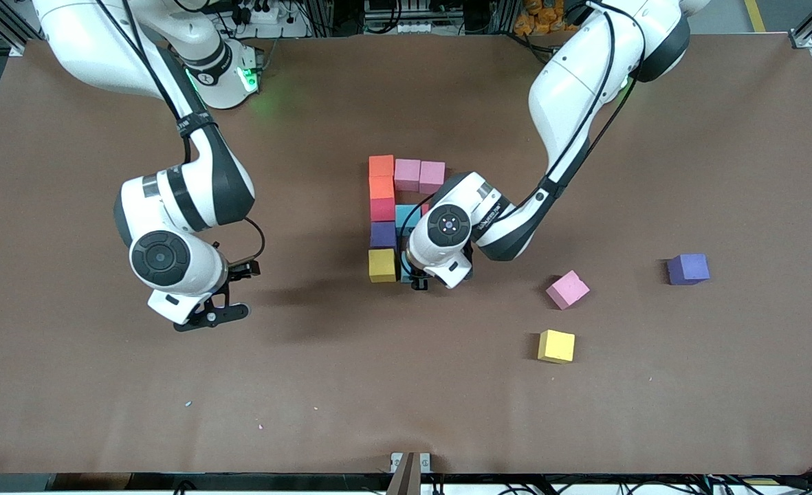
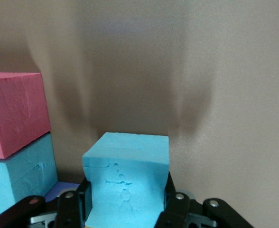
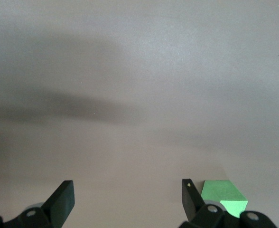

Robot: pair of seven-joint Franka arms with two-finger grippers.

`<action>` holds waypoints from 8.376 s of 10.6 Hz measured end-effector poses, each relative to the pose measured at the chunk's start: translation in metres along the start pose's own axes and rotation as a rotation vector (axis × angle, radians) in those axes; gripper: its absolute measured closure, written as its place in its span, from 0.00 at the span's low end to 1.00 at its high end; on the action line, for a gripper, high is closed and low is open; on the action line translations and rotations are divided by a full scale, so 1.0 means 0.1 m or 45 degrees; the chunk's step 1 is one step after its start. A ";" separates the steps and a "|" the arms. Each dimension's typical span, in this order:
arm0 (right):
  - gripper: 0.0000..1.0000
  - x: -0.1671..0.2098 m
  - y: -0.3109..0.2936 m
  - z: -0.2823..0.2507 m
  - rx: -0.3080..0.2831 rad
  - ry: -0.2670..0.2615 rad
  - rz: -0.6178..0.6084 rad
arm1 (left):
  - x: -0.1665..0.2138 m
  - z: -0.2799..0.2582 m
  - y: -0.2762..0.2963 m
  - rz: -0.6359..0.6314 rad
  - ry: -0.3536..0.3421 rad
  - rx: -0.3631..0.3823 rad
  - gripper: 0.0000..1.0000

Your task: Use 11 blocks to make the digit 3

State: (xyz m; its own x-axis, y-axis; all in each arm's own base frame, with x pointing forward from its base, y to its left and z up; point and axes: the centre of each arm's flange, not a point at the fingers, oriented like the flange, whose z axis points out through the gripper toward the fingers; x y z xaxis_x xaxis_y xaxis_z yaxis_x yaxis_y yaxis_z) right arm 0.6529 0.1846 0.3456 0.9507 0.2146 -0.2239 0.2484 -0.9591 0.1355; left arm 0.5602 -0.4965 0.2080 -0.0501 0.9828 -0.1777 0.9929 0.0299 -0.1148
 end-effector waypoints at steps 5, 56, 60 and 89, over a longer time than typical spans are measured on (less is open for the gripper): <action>0.00 0.00 0.00 0.00 0.000 -0.001 -0.001 | -0.01 0.00 -0.01 -0.008 -0.008 0.009 0.42; 0.00 -0.01 0.00 0.02 -0.001 -0.017 -0.038 | 1.90 -2.30 0.86 1.596 0.329 0.098 0.00; 0.00 -0.02 0.00 0.03 -0.001 -0.019 -0.038 | 2.16 -1.95 1.13 1.896 0.391 0.105 0.00; 0.00 -0.02 0.00 0.03 -0.001 -0.021 -0.040 | 2.78 -0.74 1.68 2.269 0.393 -0.043 0.38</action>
State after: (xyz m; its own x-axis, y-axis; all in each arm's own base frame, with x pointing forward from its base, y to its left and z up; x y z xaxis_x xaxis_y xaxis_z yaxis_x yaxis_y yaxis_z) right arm 0.6506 0.1834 0.3429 0.9393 0.2414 -0.2439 0.2782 -0.9518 0.1291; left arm 0.7213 -0.2051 0.2116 0.9787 -0.1690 0.1166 -0.1711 -0.9852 0.0083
